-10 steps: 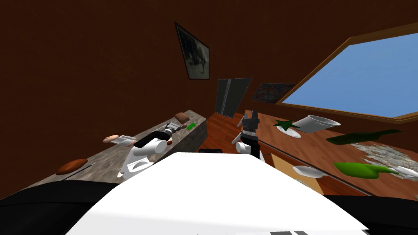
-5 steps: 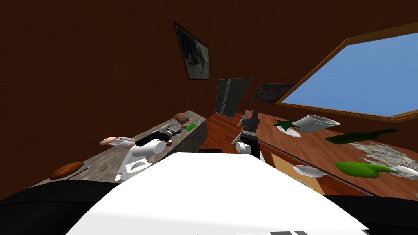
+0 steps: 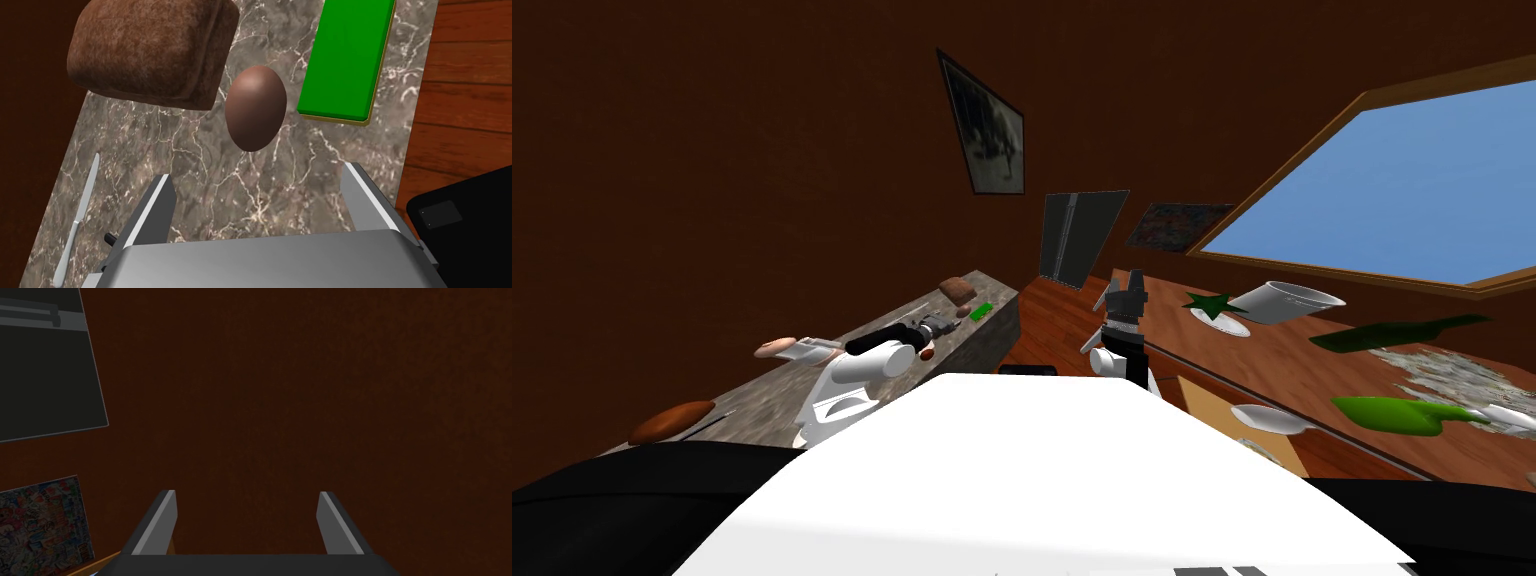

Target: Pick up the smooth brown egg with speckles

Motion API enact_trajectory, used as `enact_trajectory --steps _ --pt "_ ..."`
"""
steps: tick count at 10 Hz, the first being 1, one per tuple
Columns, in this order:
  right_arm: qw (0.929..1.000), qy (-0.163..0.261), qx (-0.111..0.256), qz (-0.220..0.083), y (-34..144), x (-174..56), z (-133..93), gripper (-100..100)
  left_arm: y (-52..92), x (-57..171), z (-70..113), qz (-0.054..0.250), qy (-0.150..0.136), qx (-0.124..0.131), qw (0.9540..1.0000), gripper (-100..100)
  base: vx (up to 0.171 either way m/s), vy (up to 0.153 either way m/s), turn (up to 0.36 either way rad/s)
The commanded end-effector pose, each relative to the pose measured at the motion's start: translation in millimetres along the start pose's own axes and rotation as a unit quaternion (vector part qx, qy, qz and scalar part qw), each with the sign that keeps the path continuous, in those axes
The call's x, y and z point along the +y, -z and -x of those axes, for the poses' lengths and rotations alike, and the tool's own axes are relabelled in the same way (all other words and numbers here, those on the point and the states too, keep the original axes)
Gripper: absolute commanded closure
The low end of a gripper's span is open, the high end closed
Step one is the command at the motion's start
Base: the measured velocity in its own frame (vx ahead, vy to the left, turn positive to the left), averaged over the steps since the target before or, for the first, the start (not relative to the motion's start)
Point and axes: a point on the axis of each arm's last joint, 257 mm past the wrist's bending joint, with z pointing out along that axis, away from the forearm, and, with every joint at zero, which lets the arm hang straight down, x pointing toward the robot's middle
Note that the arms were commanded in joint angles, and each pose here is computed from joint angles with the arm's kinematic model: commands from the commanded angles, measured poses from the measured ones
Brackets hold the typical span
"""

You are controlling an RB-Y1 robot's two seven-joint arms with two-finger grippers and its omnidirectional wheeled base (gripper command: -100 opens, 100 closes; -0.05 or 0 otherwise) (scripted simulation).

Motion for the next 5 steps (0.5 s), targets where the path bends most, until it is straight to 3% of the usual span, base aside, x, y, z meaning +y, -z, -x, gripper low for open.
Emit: enact_trajectory --steps 1,2,4,5 --pt "1.0 0.0 0.0 0.0 0.0 0 0 0 0.9 6 20.8 0.02 0.009 -0.03 0.9993 -100 0.005 0.034 -0.005" --pt "1.0 0.0 0.0 0.0 0.0 0 0 0 1.0 6 21.8 0.021 0.009 -0.032 0.9992 -100 -0.002 0.031 -0.003" --pt "1.0 0.0 0.0 0.0 0.0 0 0 0 3.7 14 49.5 0.047 0.022 -0.074 0.9959 -100 -0.005 0.046 0.0" --pt "1.0 0.0 0.0 0.0 0.0 0 0 0 4.6 17 53.5 0.052 0.022 -0.082 0.995 -100 -0.008 0.047 0.003"
